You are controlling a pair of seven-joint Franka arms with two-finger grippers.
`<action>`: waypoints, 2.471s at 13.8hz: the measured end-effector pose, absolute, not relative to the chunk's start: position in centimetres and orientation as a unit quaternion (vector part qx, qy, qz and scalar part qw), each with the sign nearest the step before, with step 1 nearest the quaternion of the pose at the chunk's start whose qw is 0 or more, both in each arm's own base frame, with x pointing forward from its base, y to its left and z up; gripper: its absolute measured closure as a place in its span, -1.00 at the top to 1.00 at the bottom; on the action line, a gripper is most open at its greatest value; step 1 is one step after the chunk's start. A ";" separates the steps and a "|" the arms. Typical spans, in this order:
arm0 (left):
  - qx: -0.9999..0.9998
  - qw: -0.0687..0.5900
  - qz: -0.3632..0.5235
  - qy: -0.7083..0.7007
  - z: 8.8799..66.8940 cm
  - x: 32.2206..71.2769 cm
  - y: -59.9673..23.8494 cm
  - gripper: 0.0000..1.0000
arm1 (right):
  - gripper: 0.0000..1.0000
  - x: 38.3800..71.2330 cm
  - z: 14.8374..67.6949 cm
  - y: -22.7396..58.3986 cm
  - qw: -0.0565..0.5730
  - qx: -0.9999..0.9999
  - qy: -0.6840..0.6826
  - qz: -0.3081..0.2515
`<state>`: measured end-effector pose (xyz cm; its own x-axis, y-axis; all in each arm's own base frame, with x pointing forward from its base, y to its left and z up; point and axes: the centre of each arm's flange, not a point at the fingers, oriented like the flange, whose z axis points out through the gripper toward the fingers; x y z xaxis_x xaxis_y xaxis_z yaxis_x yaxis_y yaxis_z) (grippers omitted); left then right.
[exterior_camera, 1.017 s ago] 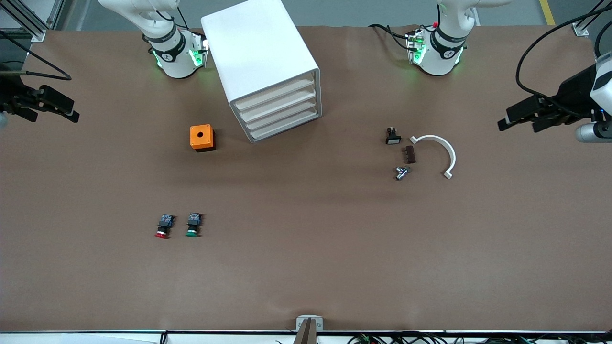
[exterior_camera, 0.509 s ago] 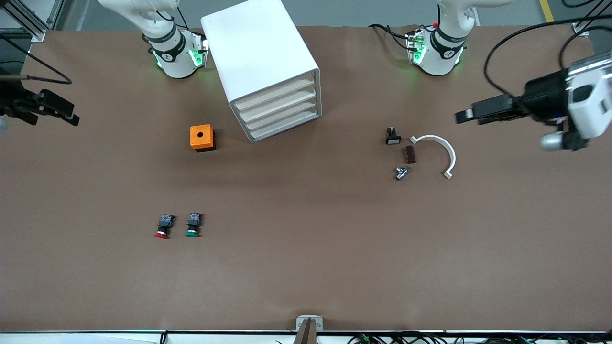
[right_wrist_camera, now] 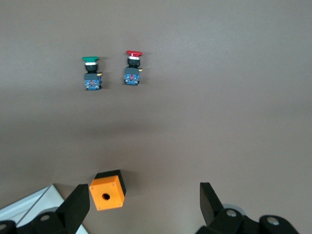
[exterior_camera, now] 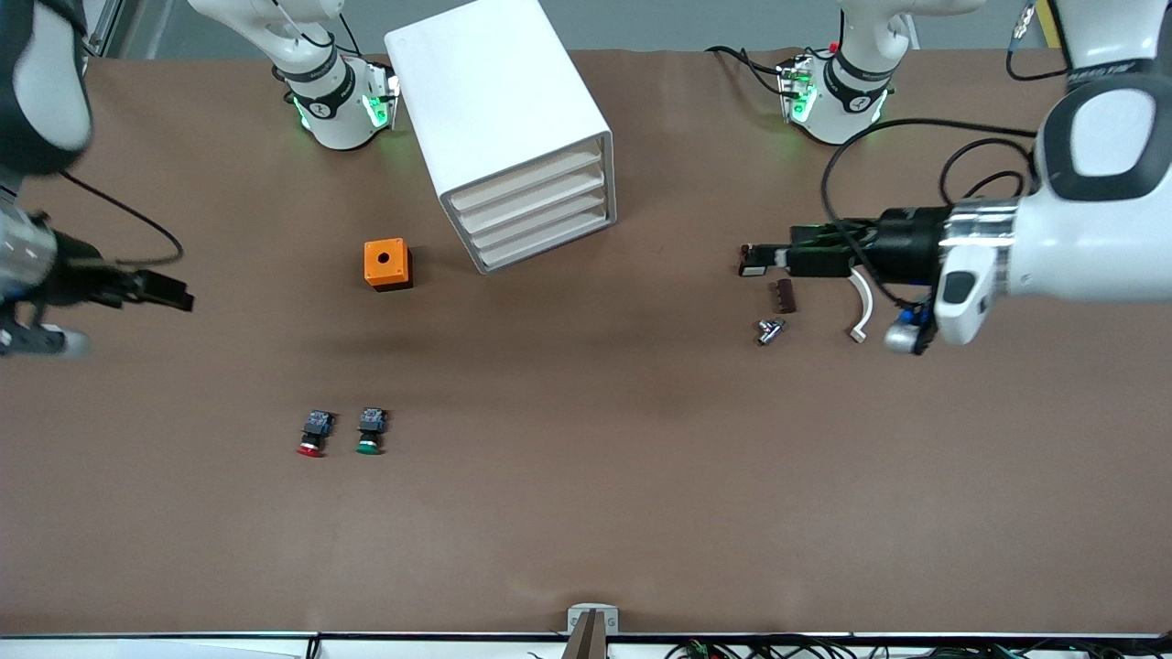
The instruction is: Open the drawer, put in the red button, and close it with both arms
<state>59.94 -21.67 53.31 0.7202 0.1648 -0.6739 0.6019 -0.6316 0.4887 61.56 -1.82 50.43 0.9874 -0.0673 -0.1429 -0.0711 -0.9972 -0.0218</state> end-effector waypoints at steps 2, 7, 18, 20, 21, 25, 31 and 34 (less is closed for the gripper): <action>0.837 0.343 -0.319 0.284 51.3 60.7 -24.9 0.99 | 1.00 63.6 47.2 -1.7 0.013 -0.998 0.033 0.058; 0.792 0.264 -0.381 0.396 43.0 60.7 -33.1 0.99 | 1.00 65.9 38.4 1.0 0.013 -0.998 0.063 0.022; 0.627 0.013 -0.501 0.597 27.7 57.3 -39.3 0.99 | 1.00 65.9 23.5 3.5 0.016 -0.991 0.128 -0.020; 0.597 -0.043 -0.521 0.609 25.4 55.5 -40.8 0.99 | 1.00 64.9 21.7 3.9 0.016 -0.991 0.131 -0.022; 0.588 -0.060 -0.530 0.609 24.8 54.7 -41.6 0.99 | 1.00 64.7 21.1 3.9 0.015 -0.991 0.133 -0.019; 0.542 -0.111 -0.557 0.619 24.1 52.8 -43.8 0.99 | 0.96 64.3 20.4 4.1 0.014 -0.988 0.150 -0.013; 0.481 -0.213 -0.563 0.637 20.8 49.5 -45.9 0.99 | 0.88 63.6 18.6 4.2 0.011 -0.987 0.157 0.004; 0.478 -0.241 -0.560 0.632 19.9 47.4 -47.6 0.94 | 0.84 63.5 17.9 4.2 0.010 -0.987 0.158 0.009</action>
